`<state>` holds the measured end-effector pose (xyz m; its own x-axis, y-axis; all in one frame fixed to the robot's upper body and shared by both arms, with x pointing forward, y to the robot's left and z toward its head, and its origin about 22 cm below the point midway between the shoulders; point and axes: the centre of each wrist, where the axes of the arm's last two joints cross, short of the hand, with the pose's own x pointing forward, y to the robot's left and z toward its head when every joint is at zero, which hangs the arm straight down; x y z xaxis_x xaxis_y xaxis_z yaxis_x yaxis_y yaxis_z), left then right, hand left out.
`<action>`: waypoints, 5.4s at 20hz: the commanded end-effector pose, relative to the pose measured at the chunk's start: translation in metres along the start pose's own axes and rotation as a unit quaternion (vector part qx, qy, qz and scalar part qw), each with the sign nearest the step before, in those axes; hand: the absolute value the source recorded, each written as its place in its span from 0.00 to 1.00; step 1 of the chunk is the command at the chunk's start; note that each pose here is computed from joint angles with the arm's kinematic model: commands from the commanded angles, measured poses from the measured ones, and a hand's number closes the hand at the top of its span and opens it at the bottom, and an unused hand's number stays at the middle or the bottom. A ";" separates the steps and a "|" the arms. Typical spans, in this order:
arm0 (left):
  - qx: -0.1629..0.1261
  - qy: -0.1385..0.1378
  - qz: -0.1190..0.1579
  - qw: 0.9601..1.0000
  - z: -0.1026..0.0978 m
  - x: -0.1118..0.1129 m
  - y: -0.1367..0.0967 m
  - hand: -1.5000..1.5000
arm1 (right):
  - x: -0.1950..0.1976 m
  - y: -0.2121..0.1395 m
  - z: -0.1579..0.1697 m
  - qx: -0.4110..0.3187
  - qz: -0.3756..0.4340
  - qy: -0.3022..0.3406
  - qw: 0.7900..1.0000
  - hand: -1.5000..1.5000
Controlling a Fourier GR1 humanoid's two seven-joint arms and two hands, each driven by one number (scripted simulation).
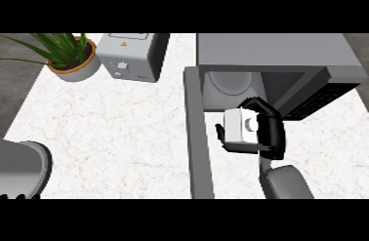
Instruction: Pick up the milk, place it into the microwave and close the microwave
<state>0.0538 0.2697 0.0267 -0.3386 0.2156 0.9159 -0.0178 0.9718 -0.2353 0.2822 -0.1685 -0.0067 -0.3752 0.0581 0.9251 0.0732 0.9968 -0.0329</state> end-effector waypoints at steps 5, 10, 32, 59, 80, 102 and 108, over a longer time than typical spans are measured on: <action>-0.010 0.009 0.001 1.000 0.015 -0.002 0.005 0.00 | -0.047 0.006 -0.027 -0.028 0.061 0.056 0.996 1.00; -0.011 0.007 -0.007 1.000 0.008 0.001 0.022 0.00 | -0.063 0.012 -0.059 -0.040 0.054 0.062 0.996 1.00; -0.039 0.003 0.008 0.999 -0.002 -0.007 0.015 0.00 | -0.063 -0.029 -0.113 -0.052 0.285 0.007 0.957 1.00; -0.055 0.005 0.005 0.998 -0.012 -0.013 0.031 0.00 | -0.071 -0.096 -0.100 -0.242 0.476 0.076 0.842 1.00; -0.069 0.003 -0.002 0.998 -0.027 -0.025 0.027 0.00 | -0.054 -0.008 -0.126 -0.017 0.425 0.019 0.905 0.00; -0.061 0.015 -0.003 0.998 -0.008 -0.015 0.027 0.00 | -0.097 -0.009 -0.055 0.007 0.122 0.052 0.991 0.00; -0.053 0.024 -0.007 0.998 -0.005 -0.004 0.023 0.00 | -0.114 -0.008 -0.019 0.004 0.095 0.037 0.995 0.00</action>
<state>0.0650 0.2934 0.0130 -0.3083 0.2024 0.9295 0.0862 0.9790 -0.1846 0.3618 -0.1817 -0.0834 -0.2472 0.2843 0.9263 0.1304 0.9571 -0.2589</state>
